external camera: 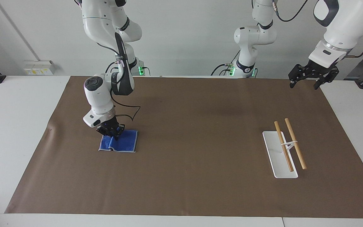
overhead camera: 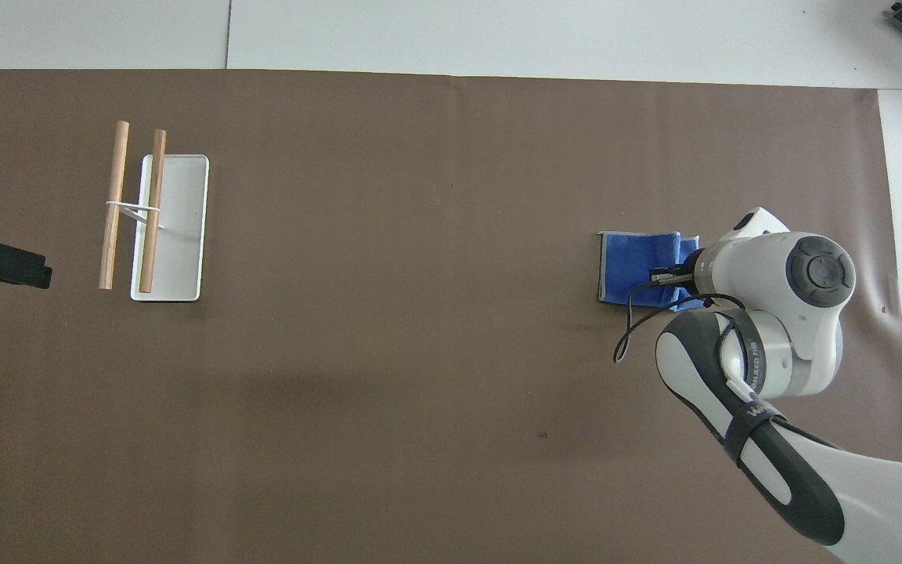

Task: Right arm passes towel to left arm to hang
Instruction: 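Lift the towel with the right gripper while the left gripper reaches inward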

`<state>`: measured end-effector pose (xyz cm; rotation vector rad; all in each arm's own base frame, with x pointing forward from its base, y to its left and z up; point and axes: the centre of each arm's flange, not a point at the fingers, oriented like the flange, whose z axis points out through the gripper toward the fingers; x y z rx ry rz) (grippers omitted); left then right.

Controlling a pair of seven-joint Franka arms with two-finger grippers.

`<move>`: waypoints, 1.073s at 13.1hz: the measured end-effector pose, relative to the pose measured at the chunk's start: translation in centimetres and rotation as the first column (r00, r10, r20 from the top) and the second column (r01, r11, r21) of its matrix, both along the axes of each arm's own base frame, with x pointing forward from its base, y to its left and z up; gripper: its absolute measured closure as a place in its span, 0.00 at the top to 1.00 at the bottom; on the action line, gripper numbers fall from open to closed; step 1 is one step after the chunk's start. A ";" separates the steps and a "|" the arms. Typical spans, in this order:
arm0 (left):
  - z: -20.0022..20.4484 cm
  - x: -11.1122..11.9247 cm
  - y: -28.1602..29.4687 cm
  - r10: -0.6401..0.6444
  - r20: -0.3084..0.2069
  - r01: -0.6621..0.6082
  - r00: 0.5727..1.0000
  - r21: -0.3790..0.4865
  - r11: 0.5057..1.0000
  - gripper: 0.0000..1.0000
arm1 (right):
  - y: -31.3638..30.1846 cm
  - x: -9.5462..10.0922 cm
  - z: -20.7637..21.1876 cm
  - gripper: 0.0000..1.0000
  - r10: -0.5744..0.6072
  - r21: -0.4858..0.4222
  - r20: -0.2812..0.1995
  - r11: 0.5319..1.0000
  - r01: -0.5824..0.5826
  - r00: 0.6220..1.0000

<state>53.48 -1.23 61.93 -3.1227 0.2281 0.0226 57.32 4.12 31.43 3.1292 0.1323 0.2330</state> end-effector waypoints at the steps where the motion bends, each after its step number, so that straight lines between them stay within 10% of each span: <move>1: 0.0 0.0 0.0 0.000 0.000 0.000 1.000 0.000 1.000 1.00 | 0.7 0.6 1.9 0.04 0.009 0.005 -0.007 1.000 -0.009 1.000; 9: 0.0 0.0 0.3 0.006 0.000 -0.006 1.000 0.000 1.000 1.00 | 10.4 2.8 15.2 0.04 -0.013 0.334 0.051 0.943 -0.005 0.999; 14: 0.2 0.3 -0.4 0.007 0.030 -0.005 1.000 -0.057 0.998 1.00 | 16.5 2.0 18.8 0.04 -0.052 0.700 -0.034 0.711 0.061 0.998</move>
